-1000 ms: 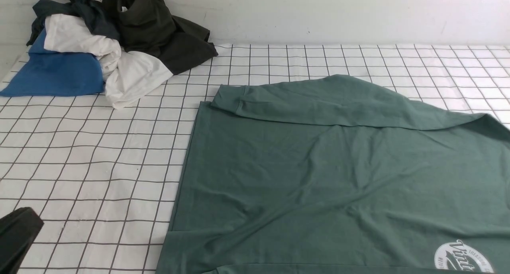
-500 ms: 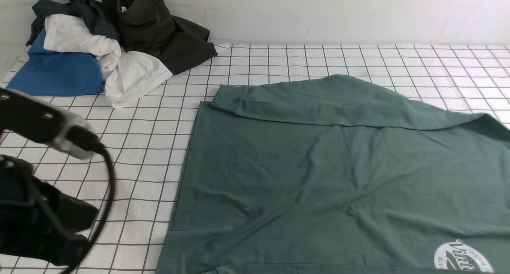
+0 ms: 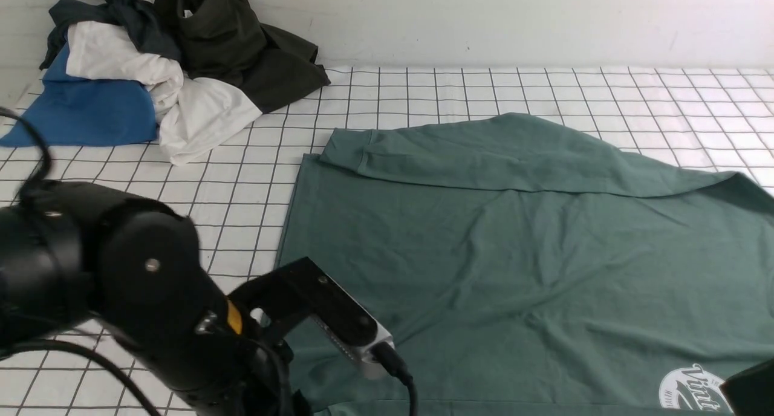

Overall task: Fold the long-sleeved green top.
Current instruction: Use the left arm to clamp the cuff closest to it, then use the left arm to drag and place the cuff at the centered position on the left edge of the fabric, then use the left arm to clamp the cuff farthest from it, then use the left arm to drag and drop the cuff onto the cuff closest to the left arm, then use both arms simultaneously to clamp the lower edge of the clothing fabric

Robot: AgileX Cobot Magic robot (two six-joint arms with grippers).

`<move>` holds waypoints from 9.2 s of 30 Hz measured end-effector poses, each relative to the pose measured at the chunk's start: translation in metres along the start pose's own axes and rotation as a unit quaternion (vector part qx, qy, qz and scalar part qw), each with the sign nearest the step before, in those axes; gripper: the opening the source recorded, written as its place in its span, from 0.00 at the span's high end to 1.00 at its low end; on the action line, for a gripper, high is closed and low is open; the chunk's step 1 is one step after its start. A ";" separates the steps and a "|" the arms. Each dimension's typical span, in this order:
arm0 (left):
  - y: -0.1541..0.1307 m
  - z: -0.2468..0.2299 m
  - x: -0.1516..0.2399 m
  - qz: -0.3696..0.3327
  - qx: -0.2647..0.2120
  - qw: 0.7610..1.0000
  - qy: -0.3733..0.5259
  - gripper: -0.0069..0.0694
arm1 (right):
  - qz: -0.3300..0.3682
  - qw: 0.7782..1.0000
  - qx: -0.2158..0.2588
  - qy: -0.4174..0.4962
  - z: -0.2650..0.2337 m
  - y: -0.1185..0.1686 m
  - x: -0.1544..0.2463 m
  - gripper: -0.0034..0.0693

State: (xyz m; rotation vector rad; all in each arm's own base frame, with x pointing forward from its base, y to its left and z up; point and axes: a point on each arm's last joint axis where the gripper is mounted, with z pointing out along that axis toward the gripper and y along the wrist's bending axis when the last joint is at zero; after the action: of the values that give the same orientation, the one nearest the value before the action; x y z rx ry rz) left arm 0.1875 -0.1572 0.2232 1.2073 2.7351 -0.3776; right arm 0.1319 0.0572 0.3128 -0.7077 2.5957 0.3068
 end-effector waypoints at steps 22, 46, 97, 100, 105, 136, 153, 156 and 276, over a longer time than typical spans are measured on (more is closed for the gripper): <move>0.019 0.066 -0.018 -0.037 -0.004 0.998 0.044 0.52 | 0.003 1.000 0.006 -0.009 0.011 -0.003 0.003 0.97; 0.009 -0.045 -0.077 0.038 -0.050 0.994 -0.085 0.87 | -0.010 0.999 0.035 -0.022 0.011 -0.008 0.001 0.97; 0.237 0.030 -0.214 -0.212 -0.126 0.951 -0.189 0.32 | 0.055 0.982 0.171 -0.056 0.025 -0.054 -0.083 0.97; 0.247 0.043 -0.218 -0.225 -0.128 0.945 -0.198 0.32 | 0.053 0.983 0.170 -0.045 0.030 -0.055 -0.083 0.97; 0.262 0.065 -0.221 -0.258 -0.133 0.929 -0.231 0.32 | 0.053 0.984 0.170 -0.030 0.036 -0.057 -0.084 0.97; 0.258 0.038 -0.231 -0.240 -0.135 0.927 -0.256 0.89 | 0.047 0.983 0.174 -0.023 0.038 -0.058 -0.084 0.97; 0.179 -0.100 -0.212 -0.145 -0.040 0.961 -0.234 0.89 | 0.062 0.984 0.158 -0.051 0.011 -0.046 -0.073 0.97; 0.170 -0.107 -0.201 -0.150 -0.035 0.963 -0.220 0.89 | 0.061 0.986 0.144 -0.062 -0.005 -0.038 -0.065 0.97; -0.018 0.070 0.049 0.288 -0.060 0.945 0.146 0.54 | -0.112 0.994 -0.008 -0.005 -0.011 0.033 -0.001 0.97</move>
State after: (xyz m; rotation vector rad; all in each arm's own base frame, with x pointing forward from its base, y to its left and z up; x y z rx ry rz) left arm 0.1421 -0.1531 0.1488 2.0662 2.3974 0.0422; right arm 0.1115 0.0815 0.3259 -0.9891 2.4766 0.2614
